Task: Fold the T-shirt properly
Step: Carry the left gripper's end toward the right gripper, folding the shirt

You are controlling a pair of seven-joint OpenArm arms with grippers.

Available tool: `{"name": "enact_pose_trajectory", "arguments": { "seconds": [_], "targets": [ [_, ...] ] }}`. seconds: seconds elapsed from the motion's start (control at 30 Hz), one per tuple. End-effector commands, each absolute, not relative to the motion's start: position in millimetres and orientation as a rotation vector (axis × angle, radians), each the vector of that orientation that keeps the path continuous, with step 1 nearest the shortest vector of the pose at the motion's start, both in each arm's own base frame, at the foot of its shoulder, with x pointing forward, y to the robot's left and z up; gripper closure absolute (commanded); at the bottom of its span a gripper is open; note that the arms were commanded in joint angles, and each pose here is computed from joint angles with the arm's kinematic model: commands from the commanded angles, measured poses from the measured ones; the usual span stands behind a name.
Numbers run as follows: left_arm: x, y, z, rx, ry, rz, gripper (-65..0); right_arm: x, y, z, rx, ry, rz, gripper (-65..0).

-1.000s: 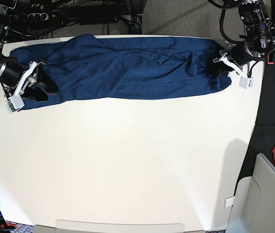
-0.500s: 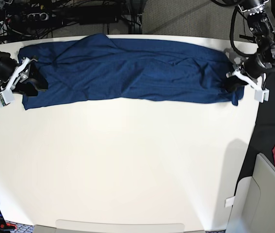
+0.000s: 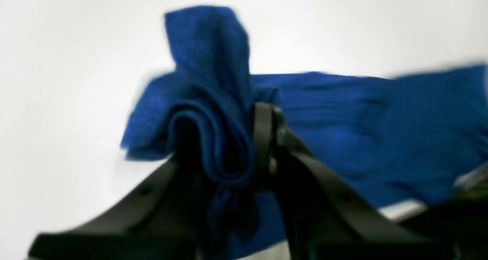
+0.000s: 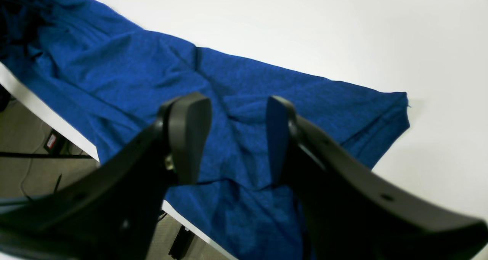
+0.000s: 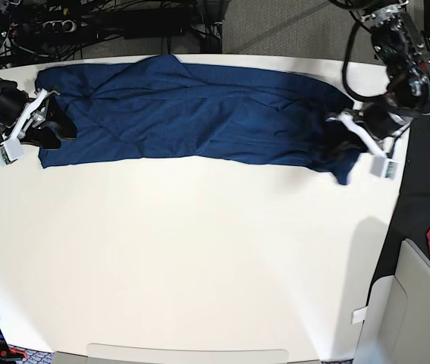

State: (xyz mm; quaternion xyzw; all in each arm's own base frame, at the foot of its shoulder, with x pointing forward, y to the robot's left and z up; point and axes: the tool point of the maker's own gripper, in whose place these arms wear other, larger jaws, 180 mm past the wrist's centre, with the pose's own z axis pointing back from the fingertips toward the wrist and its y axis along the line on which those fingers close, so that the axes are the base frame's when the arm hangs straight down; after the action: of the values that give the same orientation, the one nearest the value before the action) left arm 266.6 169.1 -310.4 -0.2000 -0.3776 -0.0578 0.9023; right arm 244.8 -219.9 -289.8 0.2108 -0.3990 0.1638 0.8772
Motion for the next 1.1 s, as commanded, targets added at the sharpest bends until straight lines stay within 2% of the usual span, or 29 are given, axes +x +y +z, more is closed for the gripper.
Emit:
{"name": "enact_pose_trajectory", "arguments": {
  "seconds": [0.0, 0.4, 0.7, 0.8, 0.97, 1.07],
  "targets": [
    [264, 158, -305, -0.424, -0.785, -0.166, -3.5, 251, -220, -275, 0.44, -0.881, 0.363, -25.3],
    [251, 33, -305, -0.692, -0.731, -0.333, -3.5, 250, -220, -277, 0.443, -0.877, 0.361, -25.3],
    [262, -12, -323, -0.684, -0.686, -0.414, -4.2, 250, -219, -276, 0.444, -0.879, 0.362, -25.3],
    [260, -10, -327, -0.674, -0.674, -0.418, -9.1, 250, -219, -276, 0.444, -0.879, 0.362, -25.3],
    [251, 7, -333, -0.616, -0.627, -0.464, -25.0, 252, -220, -274, 0.44, -0.885, 0.365, -25.3],
    [248, 6, -326, -0.625, -0.632, -0.494, -26.7, 256, -221, -270, 0.434, -0.9, 0.368, -25.3]
  ]
}}
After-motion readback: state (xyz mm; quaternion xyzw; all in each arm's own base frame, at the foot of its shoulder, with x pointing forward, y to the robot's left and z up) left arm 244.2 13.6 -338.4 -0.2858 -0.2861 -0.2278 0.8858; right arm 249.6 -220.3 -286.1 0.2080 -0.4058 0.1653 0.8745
